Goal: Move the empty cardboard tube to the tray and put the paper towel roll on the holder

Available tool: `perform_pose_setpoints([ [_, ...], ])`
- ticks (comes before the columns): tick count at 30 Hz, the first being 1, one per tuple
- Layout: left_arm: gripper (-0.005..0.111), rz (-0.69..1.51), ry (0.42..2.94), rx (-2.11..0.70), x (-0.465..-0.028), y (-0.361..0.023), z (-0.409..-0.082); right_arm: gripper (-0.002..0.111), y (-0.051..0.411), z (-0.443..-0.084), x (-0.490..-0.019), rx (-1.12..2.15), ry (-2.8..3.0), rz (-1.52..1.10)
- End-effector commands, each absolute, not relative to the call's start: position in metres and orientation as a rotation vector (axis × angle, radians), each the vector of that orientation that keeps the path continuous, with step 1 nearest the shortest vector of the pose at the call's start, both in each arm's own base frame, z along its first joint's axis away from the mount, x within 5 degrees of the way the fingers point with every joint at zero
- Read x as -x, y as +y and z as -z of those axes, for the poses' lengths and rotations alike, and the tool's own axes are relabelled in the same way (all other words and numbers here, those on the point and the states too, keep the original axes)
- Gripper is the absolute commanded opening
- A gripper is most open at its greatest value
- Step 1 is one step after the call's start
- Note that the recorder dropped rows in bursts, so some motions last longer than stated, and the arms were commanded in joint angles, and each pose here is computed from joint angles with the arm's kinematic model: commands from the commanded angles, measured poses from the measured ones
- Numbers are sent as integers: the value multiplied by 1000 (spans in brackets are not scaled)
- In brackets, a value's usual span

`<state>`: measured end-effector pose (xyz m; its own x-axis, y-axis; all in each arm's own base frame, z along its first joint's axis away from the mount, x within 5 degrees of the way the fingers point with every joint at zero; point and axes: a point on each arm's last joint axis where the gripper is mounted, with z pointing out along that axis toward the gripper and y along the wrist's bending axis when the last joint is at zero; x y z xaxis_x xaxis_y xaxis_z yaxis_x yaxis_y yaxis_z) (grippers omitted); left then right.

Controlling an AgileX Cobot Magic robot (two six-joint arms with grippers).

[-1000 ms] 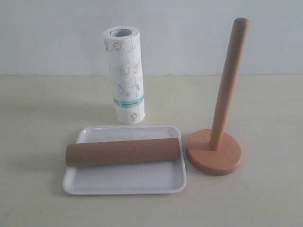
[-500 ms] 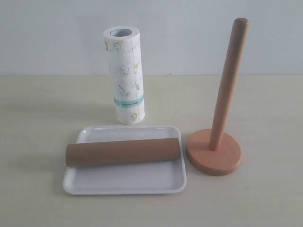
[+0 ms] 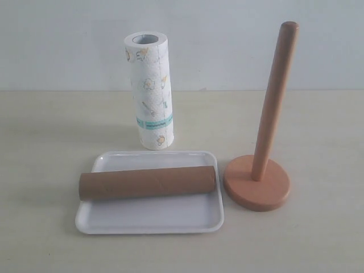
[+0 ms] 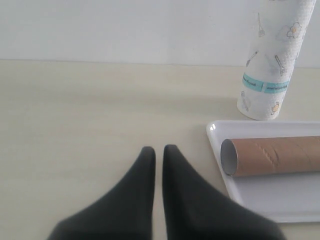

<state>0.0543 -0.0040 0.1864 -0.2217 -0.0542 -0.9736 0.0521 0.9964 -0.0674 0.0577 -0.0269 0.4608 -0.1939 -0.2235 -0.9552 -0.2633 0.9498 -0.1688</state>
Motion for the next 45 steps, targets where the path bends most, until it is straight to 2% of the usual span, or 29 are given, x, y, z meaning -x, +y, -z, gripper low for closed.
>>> perform_pose_setpoints([
  [1,5,104,1790,7,-54,-4,-186,0,-42,-459,-48,246,1763,-149],
  [11,5,104,1790,7,-54,-4,-186,0,-55,-458,-40,213,1739,-181],
  [14,5,104,1790,7,-54,-4,-186,0,-65,-455,-29,56,1735,-160],
  [17,5,104,1790,7,-54,-4,-186,0,-62,-435,-13,-112,1727,-69],
  [21,5,104,1790,7,-54,-4,-186,0,-33,-398,-10,-102,1628,-106],
  [30,5,104,1790,7,-54,-4,-186,0,2,-326,-41,-1,1619,-166],
  [45,5,104,1790,7,-54,-4,-186,0,5,-281,-55,126,1722,-62],
])
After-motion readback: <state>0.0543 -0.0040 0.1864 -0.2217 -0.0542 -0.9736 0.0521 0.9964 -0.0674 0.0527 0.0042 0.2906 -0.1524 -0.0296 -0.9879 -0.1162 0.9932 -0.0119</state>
